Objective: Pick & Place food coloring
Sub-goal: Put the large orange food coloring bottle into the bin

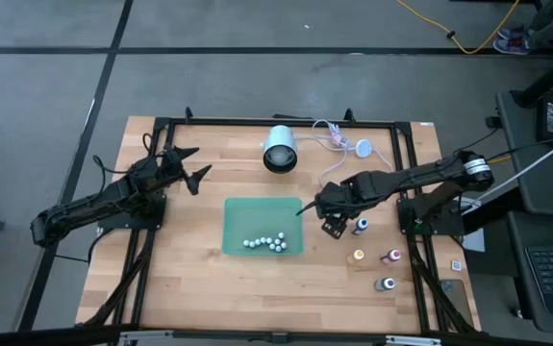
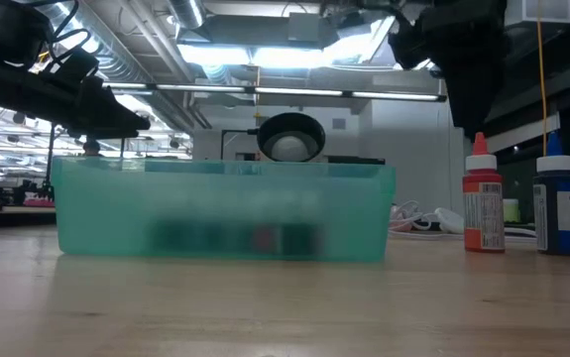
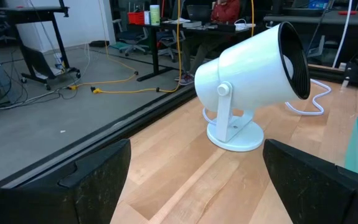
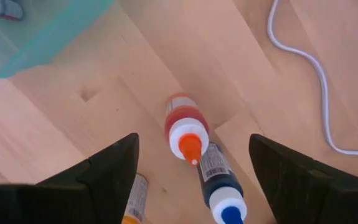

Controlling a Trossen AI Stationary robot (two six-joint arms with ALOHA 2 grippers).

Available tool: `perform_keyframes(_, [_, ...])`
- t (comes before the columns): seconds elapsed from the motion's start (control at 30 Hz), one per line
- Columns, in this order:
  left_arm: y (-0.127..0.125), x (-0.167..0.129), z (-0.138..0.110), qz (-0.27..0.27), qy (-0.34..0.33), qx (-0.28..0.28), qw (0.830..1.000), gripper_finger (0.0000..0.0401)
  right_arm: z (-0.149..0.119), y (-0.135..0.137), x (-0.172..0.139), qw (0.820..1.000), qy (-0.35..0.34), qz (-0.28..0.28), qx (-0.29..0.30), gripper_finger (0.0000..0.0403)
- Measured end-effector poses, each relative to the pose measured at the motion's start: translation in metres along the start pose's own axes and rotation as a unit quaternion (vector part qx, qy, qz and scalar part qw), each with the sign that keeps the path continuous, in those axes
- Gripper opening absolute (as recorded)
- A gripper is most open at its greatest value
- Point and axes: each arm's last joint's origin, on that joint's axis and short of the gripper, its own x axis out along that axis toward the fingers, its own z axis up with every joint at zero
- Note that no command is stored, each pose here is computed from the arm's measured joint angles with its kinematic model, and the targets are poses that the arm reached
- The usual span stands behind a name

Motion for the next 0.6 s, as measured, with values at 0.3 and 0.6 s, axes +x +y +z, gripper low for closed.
perform_keyframes(0.3, [0.000, 0.000, 0.000, 0.000, 0.000, 0.000, 1.000, 0.0361, -0.004, -0.001, 0.025, 1.000, 0.003, 0.008, 0.007, 0.0294])
perform_keyframes(0.6, [0.000, 0.000, 0.000, 0.000, 0.000, 0.000, 1.000, 0.0361, -0.006, -0.006, 0.041, 1.000, 0.016, 0.009, 0.011, 0.0291])
